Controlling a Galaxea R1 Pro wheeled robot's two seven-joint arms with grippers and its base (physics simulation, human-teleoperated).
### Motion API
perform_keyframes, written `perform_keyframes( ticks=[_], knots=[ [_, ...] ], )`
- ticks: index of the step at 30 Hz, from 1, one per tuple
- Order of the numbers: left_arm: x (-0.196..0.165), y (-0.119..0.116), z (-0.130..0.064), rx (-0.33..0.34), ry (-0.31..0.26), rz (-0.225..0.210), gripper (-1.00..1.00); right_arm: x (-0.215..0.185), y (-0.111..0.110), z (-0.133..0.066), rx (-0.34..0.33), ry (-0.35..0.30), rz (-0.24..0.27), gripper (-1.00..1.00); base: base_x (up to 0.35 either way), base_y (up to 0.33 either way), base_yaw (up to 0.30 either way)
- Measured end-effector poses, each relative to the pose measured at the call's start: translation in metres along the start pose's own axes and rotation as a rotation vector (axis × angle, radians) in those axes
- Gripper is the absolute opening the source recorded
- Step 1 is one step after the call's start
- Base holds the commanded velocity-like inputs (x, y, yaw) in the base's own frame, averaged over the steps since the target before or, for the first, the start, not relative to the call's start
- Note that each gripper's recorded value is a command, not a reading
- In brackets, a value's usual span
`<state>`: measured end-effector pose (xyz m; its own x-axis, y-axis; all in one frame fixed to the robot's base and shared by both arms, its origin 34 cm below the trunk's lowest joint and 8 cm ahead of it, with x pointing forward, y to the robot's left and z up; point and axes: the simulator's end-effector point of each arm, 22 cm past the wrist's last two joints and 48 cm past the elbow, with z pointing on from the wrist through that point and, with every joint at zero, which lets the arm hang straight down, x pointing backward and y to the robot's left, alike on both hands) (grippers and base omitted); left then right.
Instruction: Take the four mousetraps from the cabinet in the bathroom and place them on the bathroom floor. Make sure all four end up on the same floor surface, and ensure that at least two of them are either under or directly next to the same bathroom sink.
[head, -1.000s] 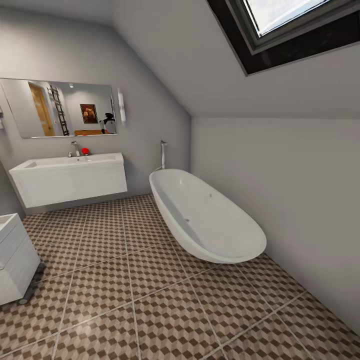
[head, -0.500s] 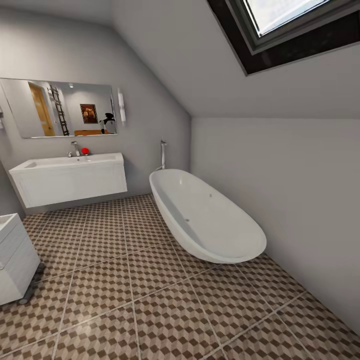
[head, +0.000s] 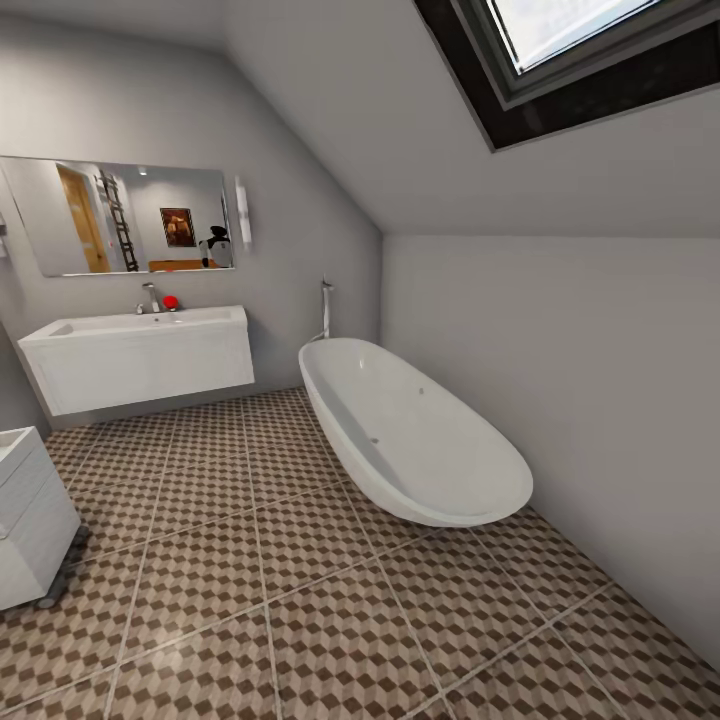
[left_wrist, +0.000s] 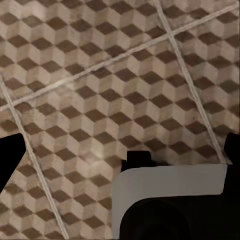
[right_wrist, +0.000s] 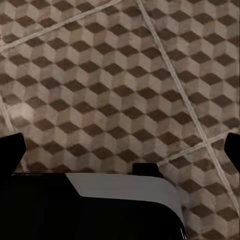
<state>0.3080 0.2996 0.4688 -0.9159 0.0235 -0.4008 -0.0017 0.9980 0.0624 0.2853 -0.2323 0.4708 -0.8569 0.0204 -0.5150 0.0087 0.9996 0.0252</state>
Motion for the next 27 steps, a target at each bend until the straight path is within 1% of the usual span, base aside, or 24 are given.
perform_keyframes(
  ticks=[1, 9, 10, 13, 18, 20, 24, 25, 27],
  knots=[
    [-0.009, 0.001, 0.000, -0.003, -0.019, 0.001, 1.00, -0.006, 0.000, 0.001, 0.001, -0.017, 0.000, 1.00, 0.000, 0.000, 0.000],
    [-0.063, 0.011, 0.000, -0.037, -0.115, 0.001, 1.00, -0.060, 0.000, 0.009, 0.002, -0.142, 0.001, 1.00, 0.000, 0.000, 0.000],
    [-0.077, 0.013, -0.002, -0.045, -0.139, 0.000, 1.00, -0.071, 0.000, 0.010, 0.002, -0.167, 0.000, 1.00, 0.000, 0.000, 0.000],
    [-0.099, 0.015, -0.004, -0.052, -0.176, -0.002, 1.00, -0.090, 0.000, 0.011, 0.002, -0.209, 0.000, 1.00, 0.000, 0.000, 0.000],
    [-0.134, 0.015, -0.011, -0.056, -0.231, -0.006, 1.00, -0.134, -0.002, 0.012, 0.010, -0.292, 0.000, 1.00, 0.000, 0.000, 0.000],
    [-0.147, 0.015, -0.014, -0.057, -0.247, -0.007, 1.00, -0.151, -0.003, 0.012, 0.018, -0.314, 0.002, 1.00, 0.000, 0.000, 0.000],
    [-0.172, 0.015, -0.021, -0.057, -0.269, -0.008, 1.00, -0.184, -0.008, 0.012, 0.038, -0.335, 0.005, 1.00, 0.000, 0.000, 0.000],
    [-0.185, 0.015, -0.025, -0.056, -0.279, -0.010, 1.00, -0.203, -0.009, 0.011, 0.045, -0.347, 0.007, 1.00, 0.000, 0.000, 0.000],
    [-0.200, 0.015, -0.031, -0.056, -0.293, -0.012, 1.00, -0.226, -0.009, 0.009, 0.050, -0.365, 0.009, 1.00, 0.000, 0.000, 0.000]
  ],
)
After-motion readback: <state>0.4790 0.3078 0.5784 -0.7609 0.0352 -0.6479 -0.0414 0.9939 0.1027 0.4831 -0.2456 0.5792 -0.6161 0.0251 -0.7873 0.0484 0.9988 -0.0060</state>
